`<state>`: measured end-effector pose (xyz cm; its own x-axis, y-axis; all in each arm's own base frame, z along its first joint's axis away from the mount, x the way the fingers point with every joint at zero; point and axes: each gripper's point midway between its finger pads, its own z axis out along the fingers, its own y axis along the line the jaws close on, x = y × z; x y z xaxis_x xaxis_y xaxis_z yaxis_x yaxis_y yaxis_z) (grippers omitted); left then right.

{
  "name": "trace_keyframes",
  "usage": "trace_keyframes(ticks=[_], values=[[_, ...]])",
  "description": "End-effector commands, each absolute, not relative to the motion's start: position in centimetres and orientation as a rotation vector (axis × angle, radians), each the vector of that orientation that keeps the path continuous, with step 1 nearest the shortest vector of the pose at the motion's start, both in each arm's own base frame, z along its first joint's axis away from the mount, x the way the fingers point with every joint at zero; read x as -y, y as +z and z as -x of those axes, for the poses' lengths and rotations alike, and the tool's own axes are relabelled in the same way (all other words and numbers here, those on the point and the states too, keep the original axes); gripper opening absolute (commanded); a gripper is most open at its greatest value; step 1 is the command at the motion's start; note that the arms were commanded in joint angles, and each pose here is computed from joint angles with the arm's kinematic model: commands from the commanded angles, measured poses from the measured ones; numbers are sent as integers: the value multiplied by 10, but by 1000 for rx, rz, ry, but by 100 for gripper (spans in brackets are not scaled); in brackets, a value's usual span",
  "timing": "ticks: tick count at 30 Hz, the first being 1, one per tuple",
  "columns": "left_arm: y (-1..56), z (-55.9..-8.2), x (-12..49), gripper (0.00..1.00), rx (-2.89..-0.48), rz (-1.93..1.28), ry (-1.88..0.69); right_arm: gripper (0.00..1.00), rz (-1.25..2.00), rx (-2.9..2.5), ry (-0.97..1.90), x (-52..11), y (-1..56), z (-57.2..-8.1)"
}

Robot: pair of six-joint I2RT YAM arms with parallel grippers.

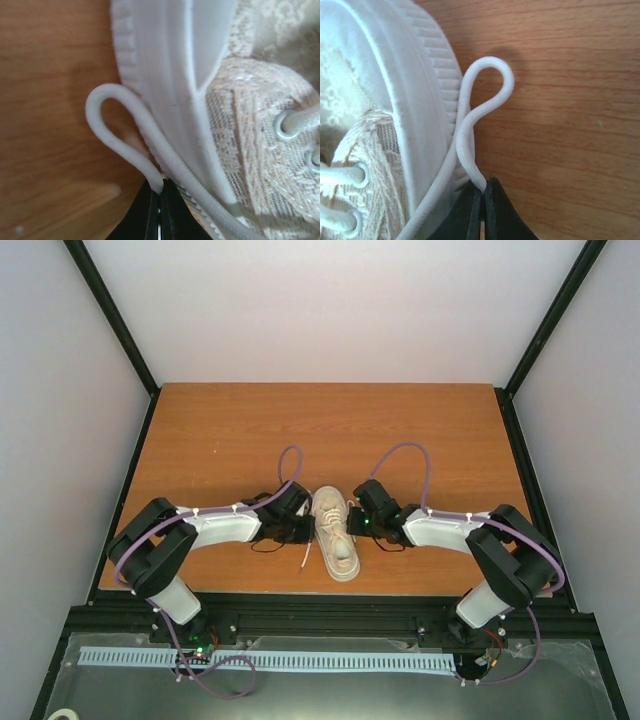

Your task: Tie the shoes

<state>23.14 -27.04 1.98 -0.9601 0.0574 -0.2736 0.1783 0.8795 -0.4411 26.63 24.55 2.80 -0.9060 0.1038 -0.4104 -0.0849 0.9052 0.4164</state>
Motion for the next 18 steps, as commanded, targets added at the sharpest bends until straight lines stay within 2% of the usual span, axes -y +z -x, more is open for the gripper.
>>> trace_keyframes(ticks=[1,5,9,11,18], values=[[50,-273,283,1,-2623,-180,-726,3,17,-2611,718,-269,42,-266],[47,-265,280,1,-2642,-219,-740,3,4,-2626,669,-259,37,-261],[45,-257,248,1,-2642,-216,-586,3,-11,-2596,617,-241,48,-256],[45,-248,229,1,-2647,-207,-506,3,-23,-2580,603,-230,55,-253],[51,-202,193,2,-2756,-153,-483,3,-108,-2522,517,-180,75,-250]])
